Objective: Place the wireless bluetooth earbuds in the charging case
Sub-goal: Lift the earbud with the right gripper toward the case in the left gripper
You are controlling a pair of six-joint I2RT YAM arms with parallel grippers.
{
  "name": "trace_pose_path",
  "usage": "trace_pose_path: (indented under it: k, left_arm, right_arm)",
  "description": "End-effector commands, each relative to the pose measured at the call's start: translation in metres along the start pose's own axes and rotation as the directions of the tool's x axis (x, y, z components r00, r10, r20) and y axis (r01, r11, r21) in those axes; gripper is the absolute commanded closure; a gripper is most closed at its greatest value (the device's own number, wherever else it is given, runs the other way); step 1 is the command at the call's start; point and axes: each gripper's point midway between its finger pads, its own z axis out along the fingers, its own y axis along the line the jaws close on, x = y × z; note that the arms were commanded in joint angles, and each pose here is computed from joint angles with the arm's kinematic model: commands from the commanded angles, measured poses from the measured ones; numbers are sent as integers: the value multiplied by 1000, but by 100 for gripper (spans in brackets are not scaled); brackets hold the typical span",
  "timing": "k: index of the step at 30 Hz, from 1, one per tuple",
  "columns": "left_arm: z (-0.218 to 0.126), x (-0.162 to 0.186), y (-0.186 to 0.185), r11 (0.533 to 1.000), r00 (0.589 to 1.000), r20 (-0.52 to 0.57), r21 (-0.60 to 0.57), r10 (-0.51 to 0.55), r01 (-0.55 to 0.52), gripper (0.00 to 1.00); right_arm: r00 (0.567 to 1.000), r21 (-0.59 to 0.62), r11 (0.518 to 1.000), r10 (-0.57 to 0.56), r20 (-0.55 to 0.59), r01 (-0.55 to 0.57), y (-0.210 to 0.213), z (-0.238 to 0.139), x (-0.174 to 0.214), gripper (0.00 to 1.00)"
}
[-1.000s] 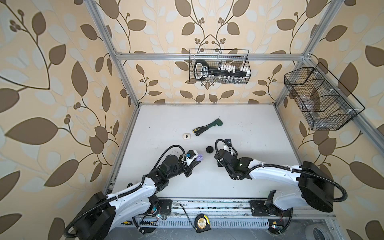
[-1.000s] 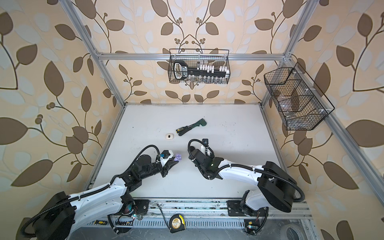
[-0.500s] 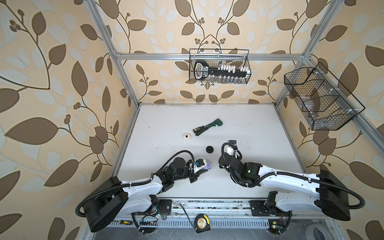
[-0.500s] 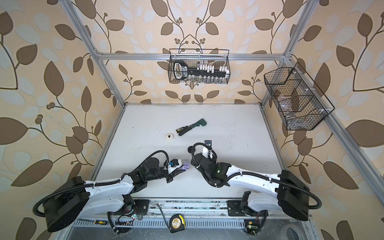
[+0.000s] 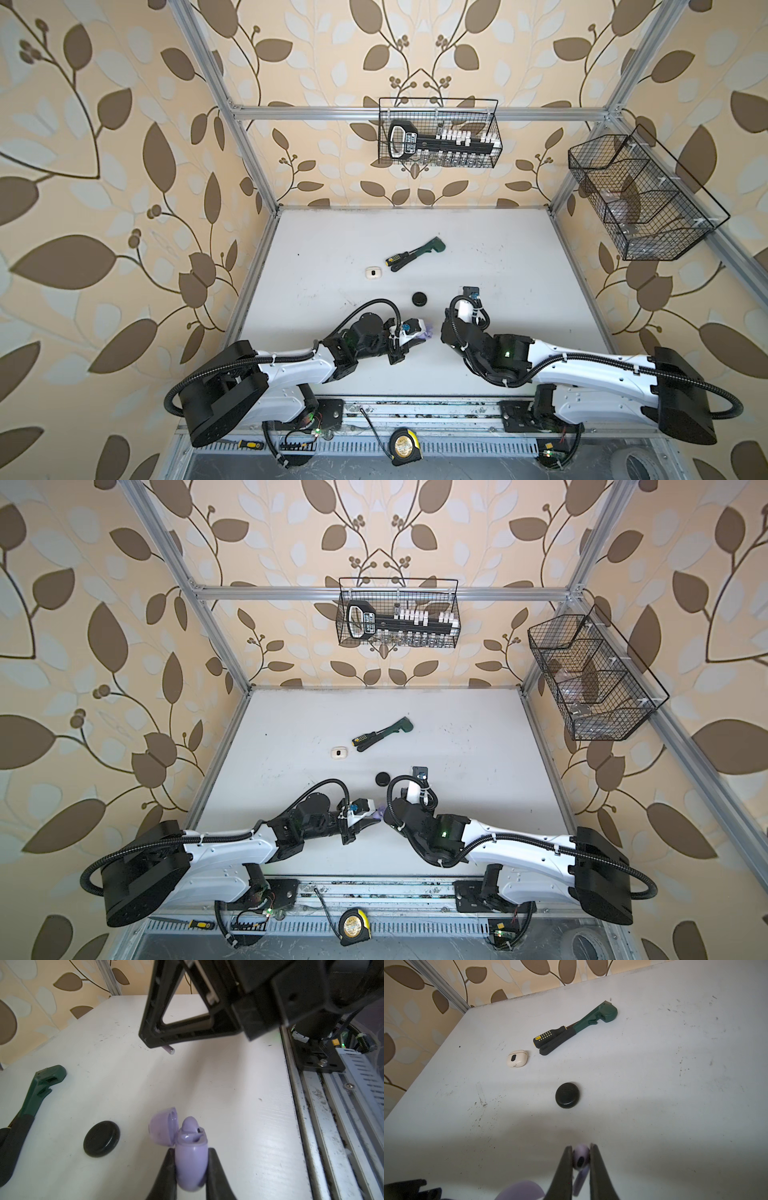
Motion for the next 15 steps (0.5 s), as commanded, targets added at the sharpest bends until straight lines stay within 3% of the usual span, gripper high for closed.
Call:
trace_pose_path:
  k: [1,15]
  left_arm:
    - [6,-28,7,1000,998,64,-28,4,-2,100]
    - [27,-43,2,999,996,68,-7,-51,52,100]
  right_arm:
    - [998,-2,999,45,38,-44,-3,-5,-2,87]
    - [989,-72,991,120,91,-114,9,-18,-4,87]
